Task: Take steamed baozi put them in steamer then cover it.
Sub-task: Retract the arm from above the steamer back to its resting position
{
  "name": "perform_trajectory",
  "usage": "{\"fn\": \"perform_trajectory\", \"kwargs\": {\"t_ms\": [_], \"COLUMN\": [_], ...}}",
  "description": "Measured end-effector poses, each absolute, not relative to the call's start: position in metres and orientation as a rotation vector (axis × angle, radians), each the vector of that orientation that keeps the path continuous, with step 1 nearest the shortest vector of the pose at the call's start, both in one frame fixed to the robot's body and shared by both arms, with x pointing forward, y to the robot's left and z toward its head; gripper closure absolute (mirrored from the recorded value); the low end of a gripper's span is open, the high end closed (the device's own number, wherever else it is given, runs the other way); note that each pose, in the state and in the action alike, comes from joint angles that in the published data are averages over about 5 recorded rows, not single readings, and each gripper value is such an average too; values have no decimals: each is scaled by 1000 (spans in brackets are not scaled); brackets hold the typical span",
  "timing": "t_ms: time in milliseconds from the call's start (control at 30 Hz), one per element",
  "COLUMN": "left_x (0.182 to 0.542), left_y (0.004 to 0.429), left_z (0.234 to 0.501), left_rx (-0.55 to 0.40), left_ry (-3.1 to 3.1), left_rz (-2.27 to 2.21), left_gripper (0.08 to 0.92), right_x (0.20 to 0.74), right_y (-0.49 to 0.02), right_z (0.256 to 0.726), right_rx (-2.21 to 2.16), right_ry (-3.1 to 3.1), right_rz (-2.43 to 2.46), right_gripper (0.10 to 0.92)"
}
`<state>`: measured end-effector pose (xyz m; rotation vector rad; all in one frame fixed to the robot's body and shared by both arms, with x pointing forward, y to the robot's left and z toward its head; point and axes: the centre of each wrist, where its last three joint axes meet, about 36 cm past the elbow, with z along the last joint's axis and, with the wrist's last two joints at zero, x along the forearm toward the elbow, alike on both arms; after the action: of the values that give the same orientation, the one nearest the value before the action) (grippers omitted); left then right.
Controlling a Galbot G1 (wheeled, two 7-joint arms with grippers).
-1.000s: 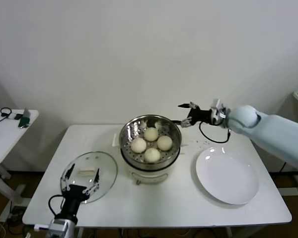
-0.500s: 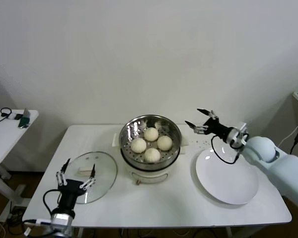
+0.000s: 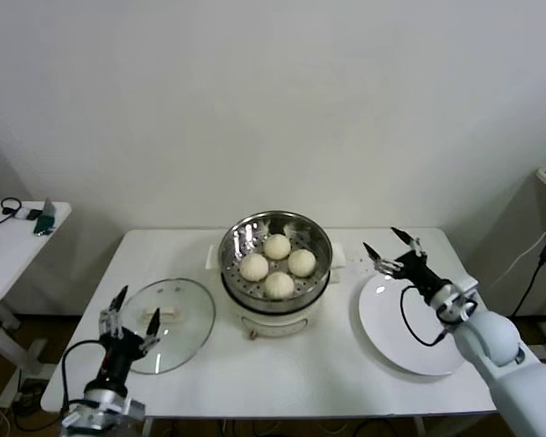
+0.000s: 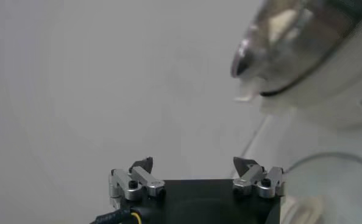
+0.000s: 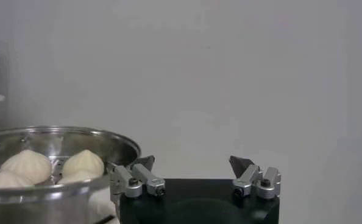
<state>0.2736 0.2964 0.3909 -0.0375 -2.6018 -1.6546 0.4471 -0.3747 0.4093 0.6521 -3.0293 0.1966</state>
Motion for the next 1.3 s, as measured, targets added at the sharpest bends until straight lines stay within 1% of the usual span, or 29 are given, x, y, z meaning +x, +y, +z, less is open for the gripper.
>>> {"fn": "perform_trajectory", "kwargs": {"t_ms": [267,467,600,867,1033,1300], "left_x": [282,292,301,322,334,352], "left_y": [297,296,297,300,305,311], "left_z": [365,339,322,294,281,269], "left_rx": [-135,-161,-158,-118,-109,-89], "left_ry": [-2325,-2193,-2135,-2067,-2035,-2005], "left_rz": [-2007,-2124,-2160,-2194,-2209,-2221], "left_gripper": [177,177,177,177,177,177], "right_x": [402,375,362,344,336,327], "right_y": [-382,-389,-392,-397,-398,-401], "right_z": [386,372,365,355,350,346], "right_rx": [466,345,287,204,173,139], "right_ry": [-3032,-3016,-3008,-2995,-2990,-2990], "right_rz": [105,80,73,62,63,64], "right_gripper": [200,200,200,200,200,200]}}
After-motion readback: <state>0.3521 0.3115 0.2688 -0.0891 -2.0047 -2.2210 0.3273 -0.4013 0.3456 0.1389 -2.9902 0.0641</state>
